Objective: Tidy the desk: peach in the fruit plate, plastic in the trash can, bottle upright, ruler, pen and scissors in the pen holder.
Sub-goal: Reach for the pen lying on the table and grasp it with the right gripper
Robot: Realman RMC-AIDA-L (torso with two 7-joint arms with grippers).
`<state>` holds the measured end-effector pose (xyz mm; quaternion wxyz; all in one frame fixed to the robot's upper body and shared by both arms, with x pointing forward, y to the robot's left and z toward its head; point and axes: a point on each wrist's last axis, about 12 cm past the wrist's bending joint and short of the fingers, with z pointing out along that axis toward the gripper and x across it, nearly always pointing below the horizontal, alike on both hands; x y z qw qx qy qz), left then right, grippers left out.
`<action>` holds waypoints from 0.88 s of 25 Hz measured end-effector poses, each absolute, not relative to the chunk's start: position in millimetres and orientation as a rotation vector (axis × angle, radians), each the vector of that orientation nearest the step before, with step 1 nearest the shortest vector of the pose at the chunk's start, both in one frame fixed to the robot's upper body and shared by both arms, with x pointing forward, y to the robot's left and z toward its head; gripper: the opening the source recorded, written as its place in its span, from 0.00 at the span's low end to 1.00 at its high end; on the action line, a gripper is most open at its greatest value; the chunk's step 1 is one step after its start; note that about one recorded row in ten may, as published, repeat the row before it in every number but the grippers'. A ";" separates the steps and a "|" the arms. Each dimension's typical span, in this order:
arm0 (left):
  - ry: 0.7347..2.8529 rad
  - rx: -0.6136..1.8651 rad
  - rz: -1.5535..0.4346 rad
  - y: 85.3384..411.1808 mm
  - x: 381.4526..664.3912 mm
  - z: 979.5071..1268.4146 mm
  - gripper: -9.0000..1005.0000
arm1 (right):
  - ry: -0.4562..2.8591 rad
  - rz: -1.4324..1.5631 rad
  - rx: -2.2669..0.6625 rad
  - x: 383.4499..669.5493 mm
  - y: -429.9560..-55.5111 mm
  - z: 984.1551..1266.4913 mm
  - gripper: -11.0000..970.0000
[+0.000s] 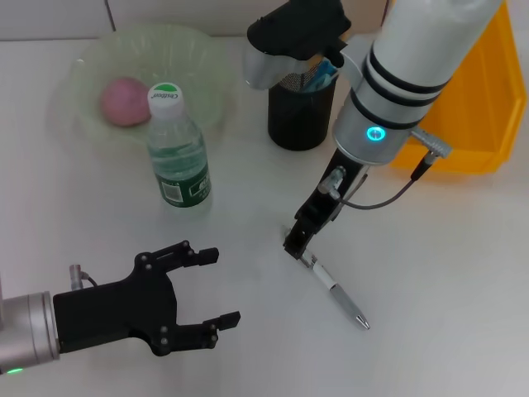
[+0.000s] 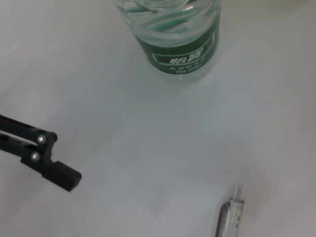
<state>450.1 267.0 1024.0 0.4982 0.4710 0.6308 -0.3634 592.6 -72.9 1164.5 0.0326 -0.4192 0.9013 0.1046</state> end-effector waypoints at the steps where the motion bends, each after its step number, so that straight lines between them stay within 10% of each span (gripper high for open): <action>1: 1.522 1.144 -0.878 266.4 451.2 1024.5 0.84 | 2.779 0.314 -1.293 593.3 -71.7 1163.1 0.86; 22: 1.519 1.145 -0.889 263.7 455.7 1026.7 0.84 | 2.802 0.222 -1.263 592.5 -60.7 1136.4 0.86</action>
